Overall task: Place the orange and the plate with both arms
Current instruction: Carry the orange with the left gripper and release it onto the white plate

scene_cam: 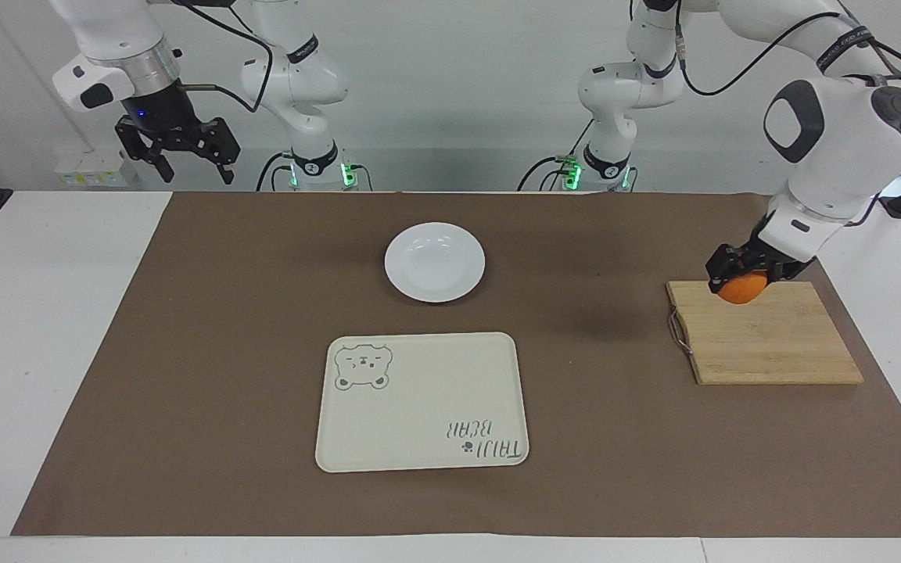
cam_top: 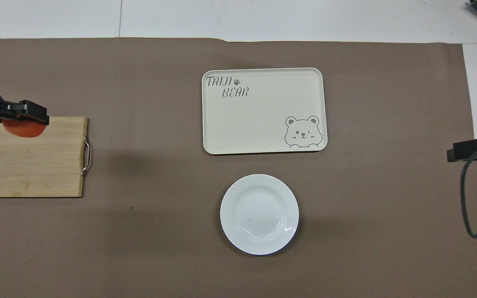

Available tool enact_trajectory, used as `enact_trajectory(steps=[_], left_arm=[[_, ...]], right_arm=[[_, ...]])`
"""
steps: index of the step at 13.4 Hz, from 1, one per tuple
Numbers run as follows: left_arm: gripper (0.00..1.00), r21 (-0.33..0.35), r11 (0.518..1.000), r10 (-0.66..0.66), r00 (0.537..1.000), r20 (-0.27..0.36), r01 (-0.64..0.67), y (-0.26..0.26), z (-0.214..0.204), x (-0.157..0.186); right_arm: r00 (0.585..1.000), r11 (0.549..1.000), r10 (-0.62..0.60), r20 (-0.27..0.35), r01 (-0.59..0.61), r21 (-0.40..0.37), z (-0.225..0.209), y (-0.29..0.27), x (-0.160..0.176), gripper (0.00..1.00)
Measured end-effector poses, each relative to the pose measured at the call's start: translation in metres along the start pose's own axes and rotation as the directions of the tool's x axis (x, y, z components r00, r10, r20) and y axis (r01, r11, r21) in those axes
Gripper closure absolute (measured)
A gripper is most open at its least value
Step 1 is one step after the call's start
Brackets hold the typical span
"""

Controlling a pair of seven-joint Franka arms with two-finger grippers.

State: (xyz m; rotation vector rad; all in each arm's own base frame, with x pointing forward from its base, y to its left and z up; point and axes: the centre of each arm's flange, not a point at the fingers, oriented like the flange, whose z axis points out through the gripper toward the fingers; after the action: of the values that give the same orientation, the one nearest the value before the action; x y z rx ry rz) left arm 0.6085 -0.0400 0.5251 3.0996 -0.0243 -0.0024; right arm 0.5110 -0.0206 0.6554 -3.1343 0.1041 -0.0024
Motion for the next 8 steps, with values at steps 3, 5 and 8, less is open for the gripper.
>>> enact_trajectory(steps=[3,5,8], left_arm=[[0.23,0.004,0.999,-0.048,0.999,0.007,0.048,0.069,0.002,-0.008],[0.23,0.006,0.997,-0.082,0.997,0.007,0.082,0.121,0.003,-0.021],[0.23,0.005,0.992,-0.123,0.992,0.003,0.123,0.200,0.002,-0.052]], right_arm=[[1.000,1.000,0.000,0.001,0.000,0.000,0.001,0.000,0.000,0.00],[1.000,1.000,0.000,0.004,0.000,0.000,0.002,0.000,0.000,0.00],[1.000,0.999,-0.001,0.015,0.000,0.036,0.007,-0.002,0.000,0.00]])
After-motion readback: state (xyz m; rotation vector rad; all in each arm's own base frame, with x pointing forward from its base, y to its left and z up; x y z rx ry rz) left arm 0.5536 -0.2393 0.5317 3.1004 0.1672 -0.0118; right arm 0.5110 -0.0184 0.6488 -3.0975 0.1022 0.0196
